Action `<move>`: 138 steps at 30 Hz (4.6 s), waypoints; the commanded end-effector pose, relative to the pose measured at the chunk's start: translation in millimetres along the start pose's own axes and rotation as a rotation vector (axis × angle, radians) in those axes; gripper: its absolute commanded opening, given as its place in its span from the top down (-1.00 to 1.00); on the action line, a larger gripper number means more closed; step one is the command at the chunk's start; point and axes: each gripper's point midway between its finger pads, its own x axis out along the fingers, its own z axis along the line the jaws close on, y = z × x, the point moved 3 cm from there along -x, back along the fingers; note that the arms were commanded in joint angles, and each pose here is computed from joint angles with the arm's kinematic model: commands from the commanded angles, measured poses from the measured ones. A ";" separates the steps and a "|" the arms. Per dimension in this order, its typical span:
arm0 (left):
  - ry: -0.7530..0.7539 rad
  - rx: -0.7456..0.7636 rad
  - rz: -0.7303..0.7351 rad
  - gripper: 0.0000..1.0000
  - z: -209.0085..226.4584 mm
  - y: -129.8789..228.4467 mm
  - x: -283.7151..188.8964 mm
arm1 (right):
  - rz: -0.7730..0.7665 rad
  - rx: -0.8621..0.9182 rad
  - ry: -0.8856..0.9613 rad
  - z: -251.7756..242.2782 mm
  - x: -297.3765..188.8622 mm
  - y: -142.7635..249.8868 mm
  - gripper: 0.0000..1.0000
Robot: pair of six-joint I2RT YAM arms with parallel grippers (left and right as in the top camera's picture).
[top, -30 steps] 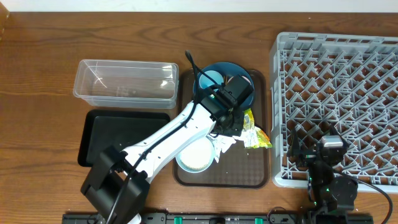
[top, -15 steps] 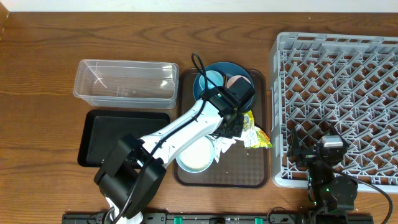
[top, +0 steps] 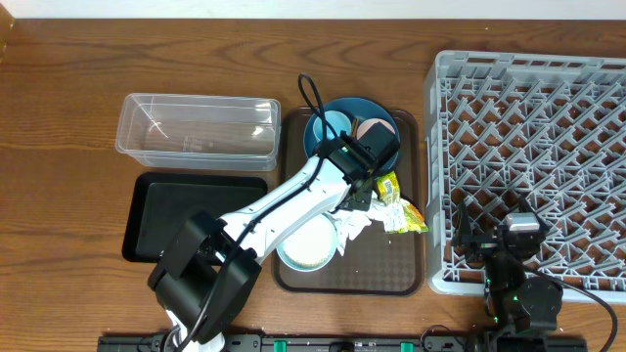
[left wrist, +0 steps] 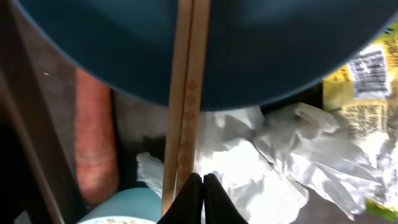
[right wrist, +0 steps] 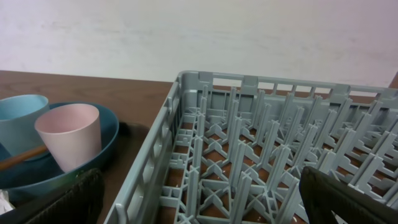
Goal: Sort waste into correct bins and load items into the dishwasher rack
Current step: 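Reach left gripper to the white tissues on the brown tray and grasp, then carry tissues with left gripper to the clear plastic bin and release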
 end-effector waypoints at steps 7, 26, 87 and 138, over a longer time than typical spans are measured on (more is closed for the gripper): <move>-0.061 -0.010 -0.040 0.85 13.6 -8.0 -3.2 | 0.000 0.013 0.010 -1.8 -0.2 0.6 -0.98; 0.268 0.072 -0.021 -0.06 -41.7 17.2 -57.4 | 0.000 0.013 0.010 -1.8 -0.2 0.6 -0.98; 0.233 -0.090 -0.204 0.88 -36.1 -16.0 -69.7 | 0.000 0.013 0.010 -1.8 -0.2 0.6 -0.99; -0.019 -0.590 -0.421 -0.24 252.3 -80.7 -117.8 | 0.000 0.013 0.010 -1.9 -0.2 0.6 -0.99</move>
